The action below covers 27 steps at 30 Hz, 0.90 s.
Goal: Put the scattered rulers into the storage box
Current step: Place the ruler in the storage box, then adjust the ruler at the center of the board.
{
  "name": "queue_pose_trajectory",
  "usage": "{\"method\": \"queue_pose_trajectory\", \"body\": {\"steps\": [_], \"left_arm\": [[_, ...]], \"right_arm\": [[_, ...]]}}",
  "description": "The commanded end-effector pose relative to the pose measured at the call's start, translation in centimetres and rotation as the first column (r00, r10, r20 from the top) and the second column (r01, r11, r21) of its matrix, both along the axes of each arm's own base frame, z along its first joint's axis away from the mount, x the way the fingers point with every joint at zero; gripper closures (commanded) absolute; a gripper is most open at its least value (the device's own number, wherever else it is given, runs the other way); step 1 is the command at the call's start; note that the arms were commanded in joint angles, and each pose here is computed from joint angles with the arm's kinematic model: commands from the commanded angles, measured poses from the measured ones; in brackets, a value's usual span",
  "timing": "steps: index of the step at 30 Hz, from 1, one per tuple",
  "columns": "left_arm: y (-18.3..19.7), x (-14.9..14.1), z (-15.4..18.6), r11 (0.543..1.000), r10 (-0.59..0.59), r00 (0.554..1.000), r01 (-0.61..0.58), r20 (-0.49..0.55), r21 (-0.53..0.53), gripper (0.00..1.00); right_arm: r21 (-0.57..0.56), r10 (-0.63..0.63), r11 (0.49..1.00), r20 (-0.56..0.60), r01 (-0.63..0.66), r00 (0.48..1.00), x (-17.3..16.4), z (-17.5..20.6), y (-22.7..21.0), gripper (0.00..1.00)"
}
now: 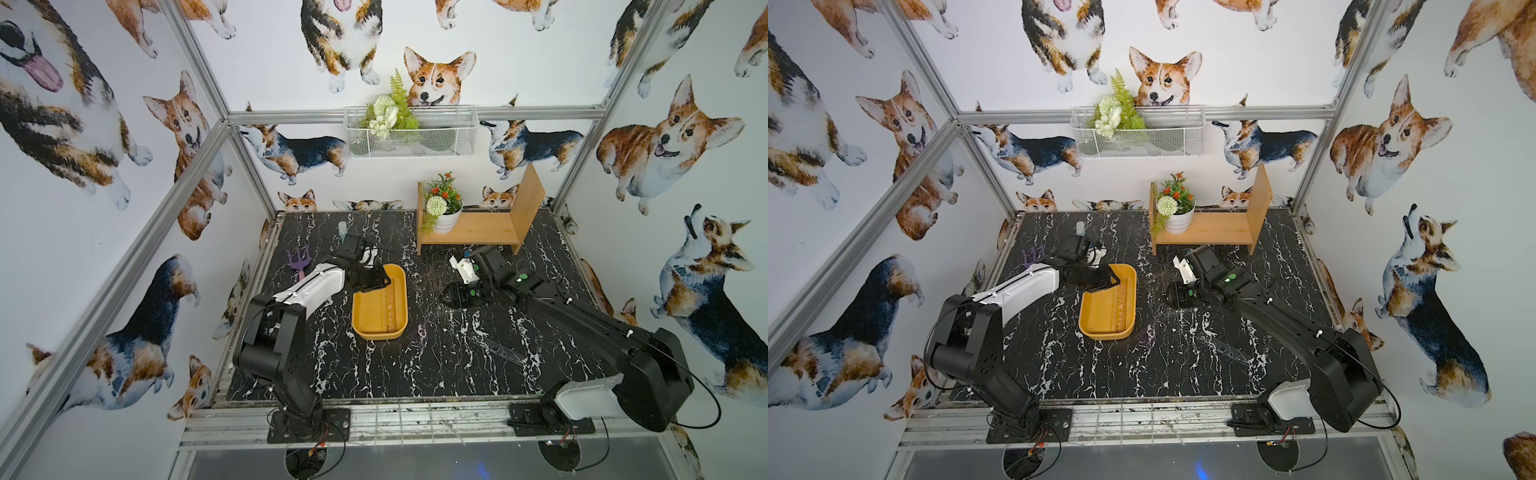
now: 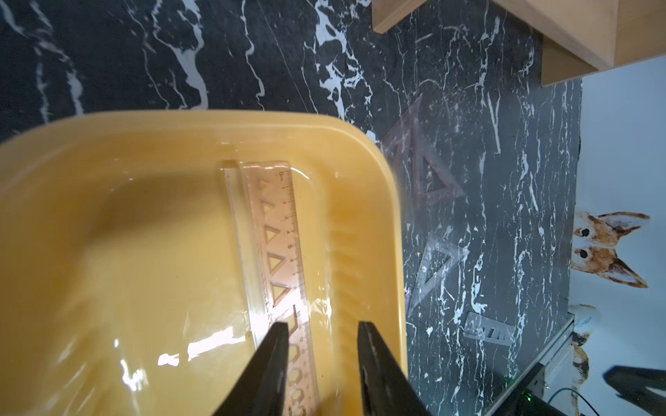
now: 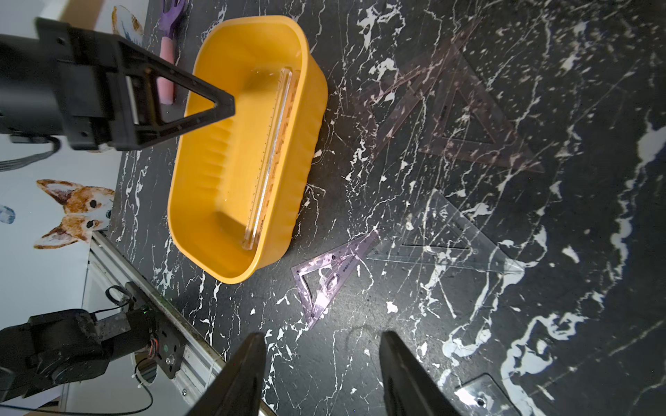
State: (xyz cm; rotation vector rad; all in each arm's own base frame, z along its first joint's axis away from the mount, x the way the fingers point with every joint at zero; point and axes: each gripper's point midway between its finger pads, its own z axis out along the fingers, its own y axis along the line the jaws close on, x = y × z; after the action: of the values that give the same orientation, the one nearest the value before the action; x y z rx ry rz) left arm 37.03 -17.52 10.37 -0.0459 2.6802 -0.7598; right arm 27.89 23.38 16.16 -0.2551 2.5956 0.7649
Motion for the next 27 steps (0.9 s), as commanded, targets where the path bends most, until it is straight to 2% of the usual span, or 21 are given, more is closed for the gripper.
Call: {"method": "queue_pose_trajectory", "body": {"steps": [1,7,13,20,27], "left_arm": [[1.0,-0.2,2.3,0.999,0.008,0.999,-0.011,0.043,0.053,0.61],[1.2,-0.2,6.4,0.999,0.002,0.994,-0.007,0.107,0.049,0.60],[0.4,-1.0,8.7,0.998,-0.030,0.991,0.023,0.132,0.053,0.60],[-2.2,-3.3,9.3,0.998,-0.066,0.988,0.065,0.138,0.010,0.60],[-5.8,-6.0,8.0,0.992,-0.107,0.987,0.114,0.124,-0.050,0.60]], "right_arm": [[-0.042,-0.010,0.999,0.010,0.010,1.000,0.0,0.0,-0.7,0.44],[-0.110,-0.032,0.993,0.006,0.033,0.999,0.1,-0.7,-1.8,0.49],[-0.173,-0.049,0.984,-0.006,0.047,0.999,0.0,-1.6,-2.8,0.53],[-0.229,-0.059,0.972,-0.044,0.047,0.997,-0.8,-3.7,-3.4,0.54],[-0.297,-0.088,0.953,-0.105,0.053,0.991,-2.6,-5.8,-4.4,0.53]]}}
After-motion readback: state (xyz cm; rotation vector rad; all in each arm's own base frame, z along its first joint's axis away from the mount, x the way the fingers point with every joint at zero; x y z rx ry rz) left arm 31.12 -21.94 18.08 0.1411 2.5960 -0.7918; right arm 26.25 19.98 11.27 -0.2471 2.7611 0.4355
